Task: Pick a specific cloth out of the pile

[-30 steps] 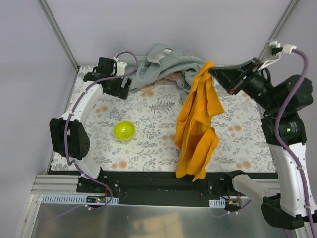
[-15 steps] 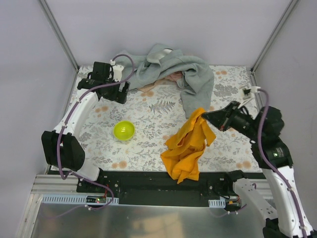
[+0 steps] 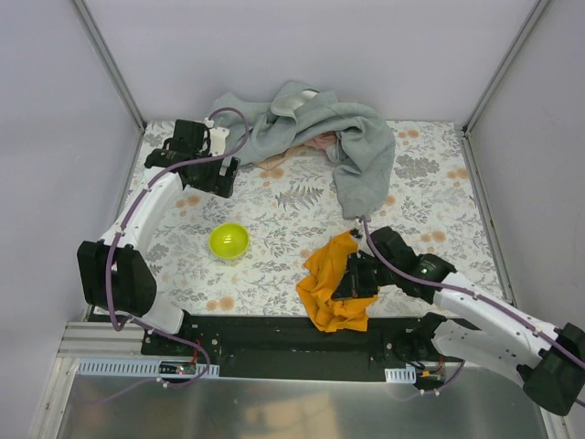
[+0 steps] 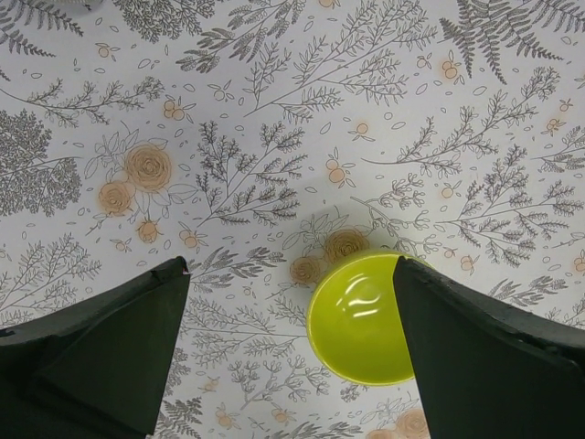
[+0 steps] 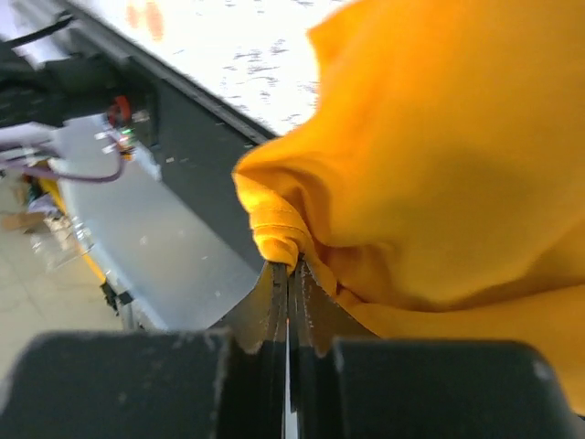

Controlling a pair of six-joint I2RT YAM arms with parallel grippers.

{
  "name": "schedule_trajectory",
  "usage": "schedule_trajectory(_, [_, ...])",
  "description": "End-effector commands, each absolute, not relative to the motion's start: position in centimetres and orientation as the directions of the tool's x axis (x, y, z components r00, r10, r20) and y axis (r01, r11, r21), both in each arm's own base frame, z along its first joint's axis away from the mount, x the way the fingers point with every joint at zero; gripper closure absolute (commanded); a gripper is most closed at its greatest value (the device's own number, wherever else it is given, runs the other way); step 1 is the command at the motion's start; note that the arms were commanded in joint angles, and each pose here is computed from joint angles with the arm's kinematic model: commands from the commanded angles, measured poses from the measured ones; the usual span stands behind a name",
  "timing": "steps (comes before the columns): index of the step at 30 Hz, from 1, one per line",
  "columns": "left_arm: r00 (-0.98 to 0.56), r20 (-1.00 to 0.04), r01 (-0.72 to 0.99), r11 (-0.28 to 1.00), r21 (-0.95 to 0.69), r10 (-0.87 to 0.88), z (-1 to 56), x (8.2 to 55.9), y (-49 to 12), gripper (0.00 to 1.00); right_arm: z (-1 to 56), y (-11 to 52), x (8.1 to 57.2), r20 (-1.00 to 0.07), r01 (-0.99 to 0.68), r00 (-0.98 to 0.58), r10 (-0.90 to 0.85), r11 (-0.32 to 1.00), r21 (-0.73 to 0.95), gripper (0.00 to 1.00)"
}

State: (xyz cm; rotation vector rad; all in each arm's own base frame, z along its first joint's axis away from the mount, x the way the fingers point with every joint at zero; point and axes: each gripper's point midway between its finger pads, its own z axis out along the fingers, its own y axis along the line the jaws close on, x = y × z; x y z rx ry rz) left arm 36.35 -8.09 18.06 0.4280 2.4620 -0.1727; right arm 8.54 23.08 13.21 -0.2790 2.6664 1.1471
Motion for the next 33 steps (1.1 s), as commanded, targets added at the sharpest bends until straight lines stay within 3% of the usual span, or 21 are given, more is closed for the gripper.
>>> schedule_trajectory(1, [-0.737, -0.624, 0.333, 0.943, -0.004, 0.258, 19.1, 35.4, -7.6, 0.01, 9.4, 22.3, 9.9, -0.247, -0.164, -0.969, -0.02, 0.8, 0.577, 1.0])
schedule_trajectory(2, [-0.738, -0.622, 0.335, 0.942, 0.0, 0.262, 18.9, 35.2, -7.6, 0.01, 9.0, 22.2, 9.9, -0.245, -0.165, -0.969, -0.029, 0.815, 0.556, 1.0])
schedule_trajectory(5, [-0.74, -0.616, 0.329, 0.944, 0.017, 0.269, 18.7, 34.8, -7.1, 0.01, 8.7, 21.4, 10.7, -0.267, -0.162, -0.963, -0.032, 0.861, 0.482, 0.72])
schedule_trajectory(10, [-0.743, -0.613, 0.315, 0.948, 0.037, 0.27, 18.5, 34.0, -6.5, 0.01, 11.3, 20.8, 11.4, -0.34, -0.227, -0.938, -0.066, 0.86, 0.456, 0.07])
schedule_trajectory(11, [-0.744, -0.613, 0.307, 0.951, 0.042, 0.267, 18.5, 34.0, -6.2, 0.01, 12.2, 20.7, 11.6, -0.37, -0.244, -0.927, -0.066, 0.854, 0.459, 0.01])
schedule_trajectory(15, [-0.752, -0.623, 0.251, 0.967, 0.03, 0.215, 18.6, 33.8, -5.1, 0.01, 16.2, 19.6, 13.5, -0.52, -0.285, -0.854, -0.026, 0.86, 0.423, 0.01])
schedule_trajectory(21, [-0.739, -0.669, 0.088, 0.996, 0.02, 0.078, 18.5, 34.3, -1.9, 0.01, 21.7, 15.7, 19.5, -0.765, -0.21, -0.636, 0.101, 0.931, 0.298, 0.0])
schedule_trajectory(27, [-0.649, -0.748, -0.156, 0.987, -0.045, -0.137, 16.6, 34.9, 2.8, 0.01, 21.1, 8.3, 26.4, -0.85, 0.062, -0.473, 0.231, 0.971, 0.229, 0.01])
schedule_trajectory(33, [-0.533, -0.824, -0.261, 0.964, -0.054, -0.191, 13.5, 34.8, 5.4, 0.01, 17.1, 2.6, 30.0, -0.871, 0.252, -0.323, 0.371, 0.921, 0.299, 0.01])
